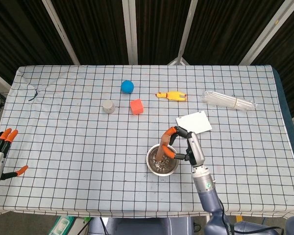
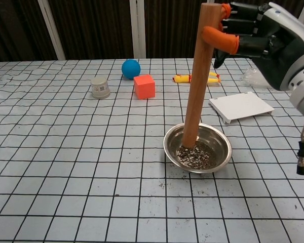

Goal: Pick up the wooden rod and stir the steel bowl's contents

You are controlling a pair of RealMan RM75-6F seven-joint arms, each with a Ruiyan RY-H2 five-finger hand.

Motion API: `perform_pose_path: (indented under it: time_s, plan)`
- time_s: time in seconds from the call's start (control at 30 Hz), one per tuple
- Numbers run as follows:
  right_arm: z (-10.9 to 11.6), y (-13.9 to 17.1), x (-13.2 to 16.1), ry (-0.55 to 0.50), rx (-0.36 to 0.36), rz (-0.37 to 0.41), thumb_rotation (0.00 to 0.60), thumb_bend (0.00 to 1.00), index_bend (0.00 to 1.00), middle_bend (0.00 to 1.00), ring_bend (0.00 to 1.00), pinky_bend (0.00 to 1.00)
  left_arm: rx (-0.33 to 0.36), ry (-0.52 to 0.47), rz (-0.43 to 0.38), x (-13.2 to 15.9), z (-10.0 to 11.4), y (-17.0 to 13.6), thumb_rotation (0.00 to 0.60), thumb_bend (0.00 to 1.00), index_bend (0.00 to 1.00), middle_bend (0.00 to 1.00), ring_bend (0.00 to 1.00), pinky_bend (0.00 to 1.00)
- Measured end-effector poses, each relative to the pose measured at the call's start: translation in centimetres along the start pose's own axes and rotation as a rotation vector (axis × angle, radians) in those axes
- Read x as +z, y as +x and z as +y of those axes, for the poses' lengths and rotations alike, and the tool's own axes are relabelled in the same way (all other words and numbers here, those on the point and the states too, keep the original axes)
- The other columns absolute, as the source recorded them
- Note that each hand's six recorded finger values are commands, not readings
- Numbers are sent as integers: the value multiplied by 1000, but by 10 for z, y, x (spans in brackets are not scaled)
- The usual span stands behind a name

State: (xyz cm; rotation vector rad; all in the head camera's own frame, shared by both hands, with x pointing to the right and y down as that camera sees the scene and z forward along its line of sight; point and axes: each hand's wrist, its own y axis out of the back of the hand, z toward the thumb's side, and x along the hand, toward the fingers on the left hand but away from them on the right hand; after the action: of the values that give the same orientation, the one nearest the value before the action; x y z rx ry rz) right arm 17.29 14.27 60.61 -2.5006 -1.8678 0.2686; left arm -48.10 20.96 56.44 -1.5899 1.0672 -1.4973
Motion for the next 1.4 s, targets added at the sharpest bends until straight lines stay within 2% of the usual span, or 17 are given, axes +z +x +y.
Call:
perform_pose_path:
  time_s: [0.27, 0.67, 1.03, 1.4]
  plan:
    - [-2, 1, -20, -16, -20, -29, 600, 522, 814, 595, 650, 593, -4, -3, -1, 0, -1, 0, 600, 30, 0, 0, 0, 10]
    - [-10, 10, -38, 7, -40, -14, 600, 522, 814, 595, 650, 593, -6, -8, 0, 0, -1, 0, 600, 29, 0, 0, 0, 10]
    - [-8, 11, -33, -3, -43, -4, 600, 522, 814, 596, 650, 593, -10, -9, -3, 0, -1, -1, 600, 30, 0, 0, 0, 10]
    - [0, 10, -10, -17, -66, 55, 600, 523, 814, 595, 650, 593, -10, -11, -2, 0, -1, -1, 600, 29, 0, 0, 0, 10]
